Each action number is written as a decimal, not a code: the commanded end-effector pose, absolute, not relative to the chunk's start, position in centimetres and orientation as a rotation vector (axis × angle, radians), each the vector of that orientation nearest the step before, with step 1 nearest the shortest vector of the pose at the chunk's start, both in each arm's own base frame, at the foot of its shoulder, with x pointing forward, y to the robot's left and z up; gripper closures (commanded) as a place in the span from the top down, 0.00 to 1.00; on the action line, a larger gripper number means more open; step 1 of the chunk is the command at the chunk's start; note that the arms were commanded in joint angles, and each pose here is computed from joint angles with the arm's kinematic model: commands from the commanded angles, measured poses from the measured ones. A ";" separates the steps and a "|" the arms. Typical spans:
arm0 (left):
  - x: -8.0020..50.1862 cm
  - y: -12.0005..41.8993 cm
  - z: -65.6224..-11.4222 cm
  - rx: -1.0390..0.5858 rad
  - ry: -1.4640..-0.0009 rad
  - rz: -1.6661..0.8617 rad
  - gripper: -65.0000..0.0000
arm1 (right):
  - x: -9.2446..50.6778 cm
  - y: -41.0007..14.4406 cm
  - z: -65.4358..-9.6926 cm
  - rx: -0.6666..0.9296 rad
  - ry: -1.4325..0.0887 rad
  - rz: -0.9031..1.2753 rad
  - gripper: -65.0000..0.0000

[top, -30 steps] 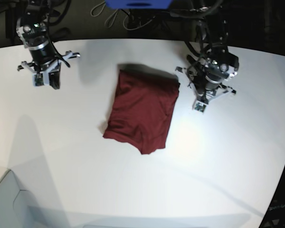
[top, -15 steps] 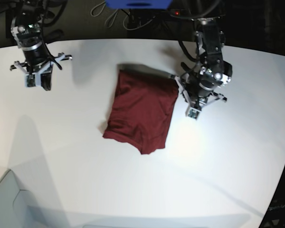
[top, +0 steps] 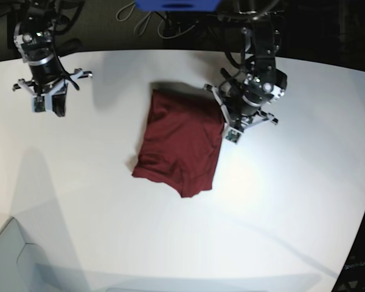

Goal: Layout the t-shirt on the table in an organized manner, then fold the t-shirt properly
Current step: 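Pat the bundle edge with the left gripper to square it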

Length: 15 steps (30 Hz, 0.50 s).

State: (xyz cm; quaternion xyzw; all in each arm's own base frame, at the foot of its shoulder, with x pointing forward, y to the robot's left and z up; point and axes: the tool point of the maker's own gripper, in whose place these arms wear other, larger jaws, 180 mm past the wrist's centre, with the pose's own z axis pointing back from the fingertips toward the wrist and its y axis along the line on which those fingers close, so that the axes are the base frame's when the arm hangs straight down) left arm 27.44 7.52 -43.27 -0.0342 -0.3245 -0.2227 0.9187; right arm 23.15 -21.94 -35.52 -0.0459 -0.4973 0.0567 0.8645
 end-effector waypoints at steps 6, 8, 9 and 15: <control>26.8 6.9 -43.4 -0.067 -0.635 -0.494 0.00 | 23.7 -22.0 -34.3 -0.098 -1.091 0.123 0.00; 26.8 6.9 -43.4 -0.067 -0.635 -0.494 0.00 | 23.7 -22.0 -34.3 -0.098 -1.093 0.123 0.00; 26.8 6.9 -43.4 -0.067 -0.635 -0.494 0.00 | 23.7 -22.0 -34.3 -0.098 -1.093 0.123 0.00; 26.9 6.8 -43.3 -0.072 -0.639 -0.499 0.00 | 23.7 -21.9 -34.3 -0.096 -1.093 0.124 0.00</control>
